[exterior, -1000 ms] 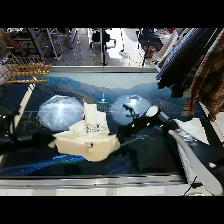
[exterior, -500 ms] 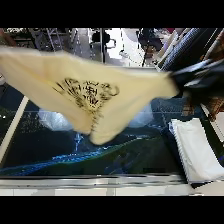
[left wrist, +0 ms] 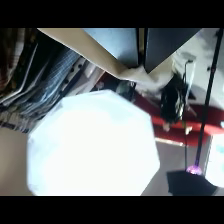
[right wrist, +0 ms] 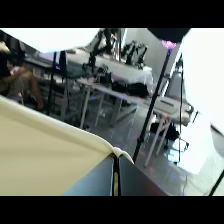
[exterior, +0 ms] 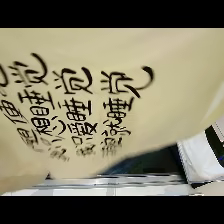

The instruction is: Fold the clothes and pants, and hang the long-sleeved shirts on hangers.

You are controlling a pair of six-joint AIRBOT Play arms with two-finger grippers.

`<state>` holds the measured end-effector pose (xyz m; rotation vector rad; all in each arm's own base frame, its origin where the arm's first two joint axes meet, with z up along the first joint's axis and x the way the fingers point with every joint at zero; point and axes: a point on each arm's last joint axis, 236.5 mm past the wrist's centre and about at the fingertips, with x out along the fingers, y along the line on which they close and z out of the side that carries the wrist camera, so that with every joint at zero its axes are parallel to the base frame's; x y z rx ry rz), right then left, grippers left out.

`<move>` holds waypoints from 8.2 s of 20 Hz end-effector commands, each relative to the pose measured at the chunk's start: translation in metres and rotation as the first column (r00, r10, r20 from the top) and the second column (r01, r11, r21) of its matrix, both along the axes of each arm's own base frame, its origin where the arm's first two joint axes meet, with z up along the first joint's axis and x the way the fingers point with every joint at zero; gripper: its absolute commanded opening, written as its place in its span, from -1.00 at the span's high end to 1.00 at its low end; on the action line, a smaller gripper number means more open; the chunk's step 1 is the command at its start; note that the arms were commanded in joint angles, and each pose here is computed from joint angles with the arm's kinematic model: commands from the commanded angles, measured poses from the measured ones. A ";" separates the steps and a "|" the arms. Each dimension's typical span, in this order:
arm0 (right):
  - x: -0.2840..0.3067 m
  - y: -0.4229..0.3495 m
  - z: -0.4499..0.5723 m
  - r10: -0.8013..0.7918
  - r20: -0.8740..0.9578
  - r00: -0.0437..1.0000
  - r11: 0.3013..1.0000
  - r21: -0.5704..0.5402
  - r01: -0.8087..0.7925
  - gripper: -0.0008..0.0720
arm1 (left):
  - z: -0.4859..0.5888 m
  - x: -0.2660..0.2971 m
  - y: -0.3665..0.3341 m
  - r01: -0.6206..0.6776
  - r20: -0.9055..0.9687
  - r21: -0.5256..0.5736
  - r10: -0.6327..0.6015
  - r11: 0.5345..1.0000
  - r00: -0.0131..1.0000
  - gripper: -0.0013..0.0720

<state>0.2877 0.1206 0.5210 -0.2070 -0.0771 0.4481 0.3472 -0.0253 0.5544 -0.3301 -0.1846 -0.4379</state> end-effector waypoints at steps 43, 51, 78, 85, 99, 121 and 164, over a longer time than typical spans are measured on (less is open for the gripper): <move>-0.091 -0.009 -0.626 0.343 -0.881 -0.325 0.919 0.243 0.311 0.00 | -0.691 -0.008 0.049 0.130 -0.976 -0.074 -0.045 0.989 -0.213 0.56; -0.038 -0.031 -0.538 0.216 -0.976 -0.003 0.966 0.213 0.146 0.94 | -0.586 -0.009 0.070 0.151 -0.985 -0.168 -0.160 0.974 -0.064 0.95; 0.167 -0.080 -0.270 0.001 -0.670 0.742 0.987 0.120 0.107 0.93 | -0.286 0.088 0.045 0.054 -0.533 -0.094 -0.096 0.994 0.841 0.95; 0.295 -0.106 -0.525 -0.119 -0.810 0.574 0.938 0.099 0.333 0.93 | -0.551 0.203 0.079 -0.271 -0.812 -0.130 0.054 0.954 0.582 0.95; 0.206 -0.075 -0.576 0.016 -0.988 0.156 0.992 0.035 0.123 0.85 | -0.590 0.138 0.087 -0.080 -0.927 -0.283 -0.251 0.956 0.279 0.83; 0.062 -0.075 -0.621 0.272 -0.951 -0.149 0.955 0.248 0.162 0.07 | -0.673 -0.062 0.016 -0.069 -0.975 -0.203 -0.208 0.977 -0.080 -0.40; 0.140 -0.067 -0.479 0.038 -0.941 0.335 0.979 0.103 0.179 0.94 | -0.487 0.053 0.045 -0.080 -0.750 -0.576 -0.488 0.813 0.446 0.95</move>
